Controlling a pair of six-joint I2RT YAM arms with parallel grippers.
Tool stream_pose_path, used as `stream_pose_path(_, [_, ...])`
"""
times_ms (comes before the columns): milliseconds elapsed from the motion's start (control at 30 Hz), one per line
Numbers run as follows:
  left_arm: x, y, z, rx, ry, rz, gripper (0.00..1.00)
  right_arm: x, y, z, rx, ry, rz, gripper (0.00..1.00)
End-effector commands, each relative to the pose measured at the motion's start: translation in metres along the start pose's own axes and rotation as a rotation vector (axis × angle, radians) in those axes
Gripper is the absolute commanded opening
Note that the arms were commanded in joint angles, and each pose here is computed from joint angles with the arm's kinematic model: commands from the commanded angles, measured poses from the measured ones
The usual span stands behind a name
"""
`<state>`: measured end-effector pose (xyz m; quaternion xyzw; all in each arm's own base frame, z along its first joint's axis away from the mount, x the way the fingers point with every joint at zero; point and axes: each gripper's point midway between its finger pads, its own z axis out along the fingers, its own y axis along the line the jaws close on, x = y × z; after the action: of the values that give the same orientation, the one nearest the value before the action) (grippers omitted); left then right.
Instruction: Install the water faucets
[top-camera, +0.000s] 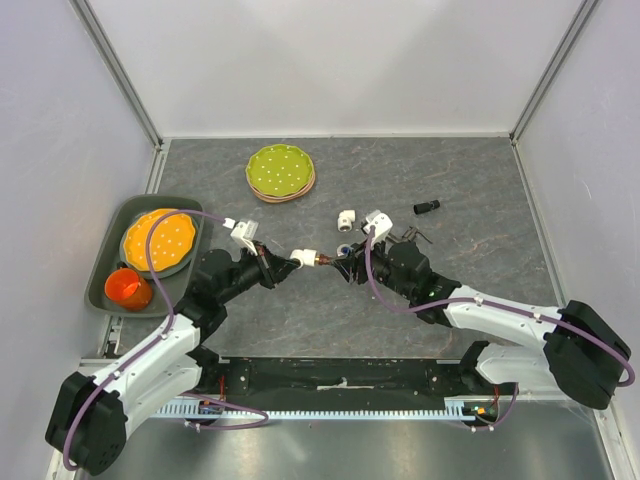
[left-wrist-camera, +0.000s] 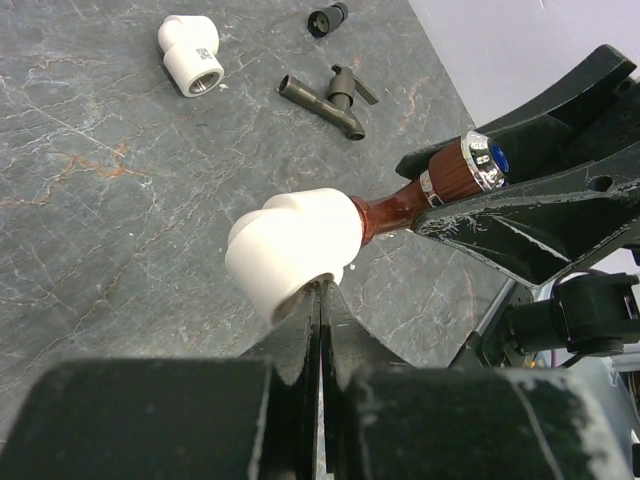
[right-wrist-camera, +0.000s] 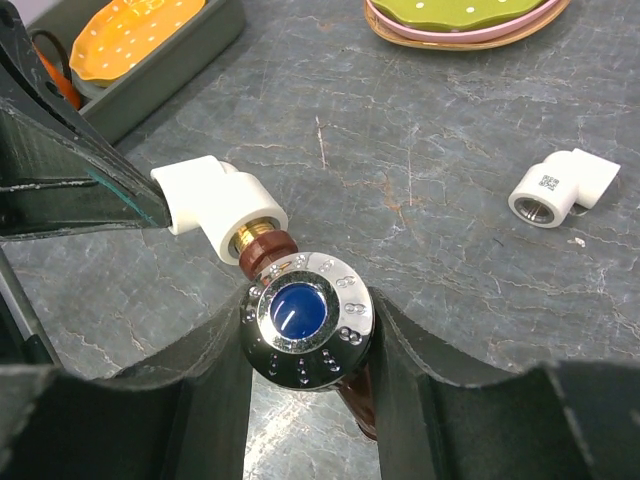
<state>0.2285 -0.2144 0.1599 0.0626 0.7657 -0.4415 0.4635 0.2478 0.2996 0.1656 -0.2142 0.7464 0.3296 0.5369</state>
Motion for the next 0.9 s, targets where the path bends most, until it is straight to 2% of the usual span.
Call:
stream_pose_path(0, [-0.008,-0.007,-0.001,0.03,-0.044,0.013,0.02,-0.039,0.017,0.006,-0.059,-0.093,0.048,0.0])
stream_pose_path(33, [-0.009,-0.006,-0.002,0.022,-0.053,0.0,0.02,-0.037,0.014,0.005,-0.046,-0.094,0.041,0.0])
stream_pose_path(100, [-0.014,-0.003,-0.005,0.0,-0.089,-0.009,0.1,-0.037,0.009,0.005,-0.025,-0.097,0.025,0.0])
stream_pose_path(133, [-0.017,-0.003,-0.006,-0.002,-0.102,-0.009,0.18,-0.035,0.006,0.004,-0.012,-0.098,0.018,0.0])
stream_pose_path(167, [-0.017,-0.003,-0.008,-0.01,-0.107,-0.012,0.36,-0.035,0.005,0.003,-0.007,-0.101,0.012,0.0])
stream_pose_path(233, [-0.024,-0.001,-0.012,-0.03,-0.142,-0.011,0.53,-0.035,0.002,0.002,0.006,-0.107,-0.007,0.0])
stream_pose_path(267, [-0.026,-0.001,-0.013,-0.036,-0.151,-0.012,0.67,-0.036,0.0,0.001,0.013,-0.112,-0.016,0.0])
stream_pose_path(367, [-0.031,0.003,-0.018,-0.075,-0.182,-0.03,0.81,-0.036,-0.004,-0.001,0.031,-0.122,-0.047,0.0])
stream_pose_path(467, [-0.032,0.01,-0.019,-0.121,-0.19,-0.072,0.91,-0.036,-0.006,-0.003,0.035,-0.133,-0.072,0.0])
stream_pose_path(567, [-0.026,0.02,-0.017,-0.184,-0.156,-0.129,0.95,-0.037,-0.006,-0.005,0.028,-0.149,-0.088,0.0])
stream_pose_path(700, [-0.017,0.023,-0.008,-0.191,-0.124,-0.235,0.95,-0.037,-0.001,-0.006,-0.006,-0.167,-0.098,0.0])
stream_pose_path(867, [-0.024,0.008,0.001,-0.069,-0.196,-0.425,0.95,-0.033,0.001,-0.007,-0.022,-0.178,-0.088,0.0])
